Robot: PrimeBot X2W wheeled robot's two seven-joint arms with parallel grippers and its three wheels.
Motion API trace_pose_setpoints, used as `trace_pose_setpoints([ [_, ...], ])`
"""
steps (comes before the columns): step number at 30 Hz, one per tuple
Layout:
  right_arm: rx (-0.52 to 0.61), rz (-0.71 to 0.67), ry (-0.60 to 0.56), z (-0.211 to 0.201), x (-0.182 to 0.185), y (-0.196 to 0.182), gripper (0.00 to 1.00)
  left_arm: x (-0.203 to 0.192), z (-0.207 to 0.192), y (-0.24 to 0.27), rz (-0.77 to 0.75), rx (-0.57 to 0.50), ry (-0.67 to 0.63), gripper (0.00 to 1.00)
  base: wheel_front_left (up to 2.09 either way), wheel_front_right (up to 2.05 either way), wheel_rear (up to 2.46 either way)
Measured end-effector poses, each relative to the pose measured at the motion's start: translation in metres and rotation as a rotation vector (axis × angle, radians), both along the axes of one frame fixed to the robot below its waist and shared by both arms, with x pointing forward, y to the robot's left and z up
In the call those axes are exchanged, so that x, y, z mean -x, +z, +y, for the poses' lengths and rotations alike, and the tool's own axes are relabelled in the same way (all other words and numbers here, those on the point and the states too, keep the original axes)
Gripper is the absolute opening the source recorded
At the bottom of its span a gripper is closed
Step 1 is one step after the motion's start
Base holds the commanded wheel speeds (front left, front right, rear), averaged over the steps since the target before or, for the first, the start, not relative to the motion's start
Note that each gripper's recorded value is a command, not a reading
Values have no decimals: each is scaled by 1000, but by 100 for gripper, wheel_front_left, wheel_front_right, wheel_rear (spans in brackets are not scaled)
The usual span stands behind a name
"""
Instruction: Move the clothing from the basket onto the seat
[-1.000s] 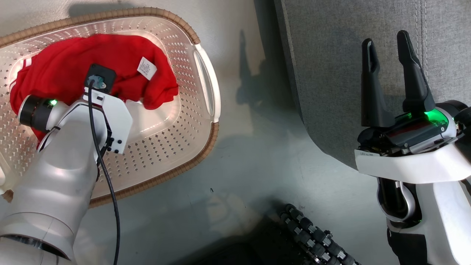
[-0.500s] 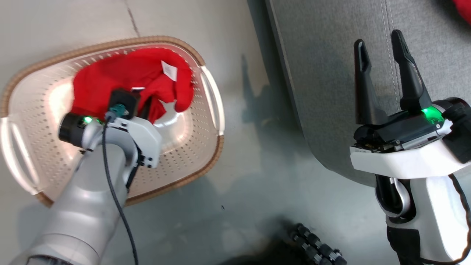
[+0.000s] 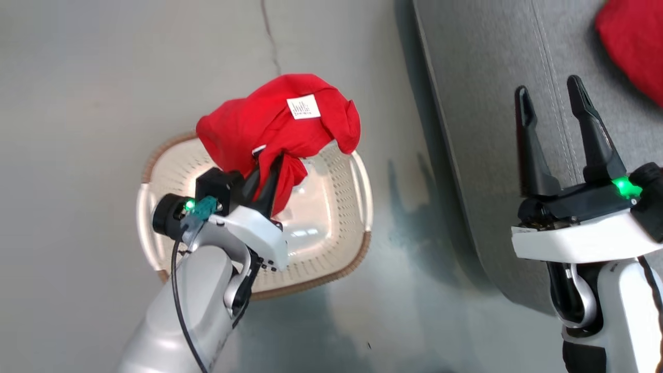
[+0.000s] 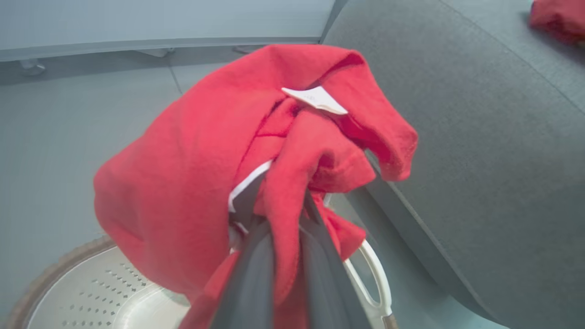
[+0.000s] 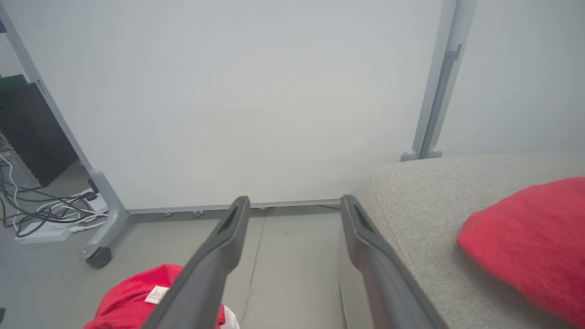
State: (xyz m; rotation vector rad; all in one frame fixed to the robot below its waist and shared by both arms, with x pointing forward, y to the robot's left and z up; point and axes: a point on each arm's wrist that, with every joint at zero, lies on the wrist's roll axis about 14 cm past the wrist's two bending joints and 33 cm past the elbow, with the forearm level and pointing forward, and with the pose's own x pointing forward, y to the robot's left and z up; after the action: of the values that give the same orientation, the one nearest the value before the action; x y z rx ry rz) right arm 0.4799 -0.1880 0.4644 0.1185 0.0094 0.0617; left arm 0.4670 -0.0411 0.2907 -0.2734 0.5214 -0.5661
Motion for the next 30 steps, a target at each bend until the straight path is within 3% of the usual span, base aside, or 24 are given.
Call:
trace_pose_setpoints([
  [15, -34, -45, 80, 32, 34, 54, 100, -11, 65, 175, -418, 105, 229, 0, 0, 0, 0],
  [23, -45, -65, 110, 42, 61, 75, 100, 8, 82, 263, -647, 157, 258, 0, 0, 0, 0],
  [30, -53, -83, 126, 48, 83, 88, 100, 38, 91, 308, -773, 176, 264, 0, 0, 0, 0],
])
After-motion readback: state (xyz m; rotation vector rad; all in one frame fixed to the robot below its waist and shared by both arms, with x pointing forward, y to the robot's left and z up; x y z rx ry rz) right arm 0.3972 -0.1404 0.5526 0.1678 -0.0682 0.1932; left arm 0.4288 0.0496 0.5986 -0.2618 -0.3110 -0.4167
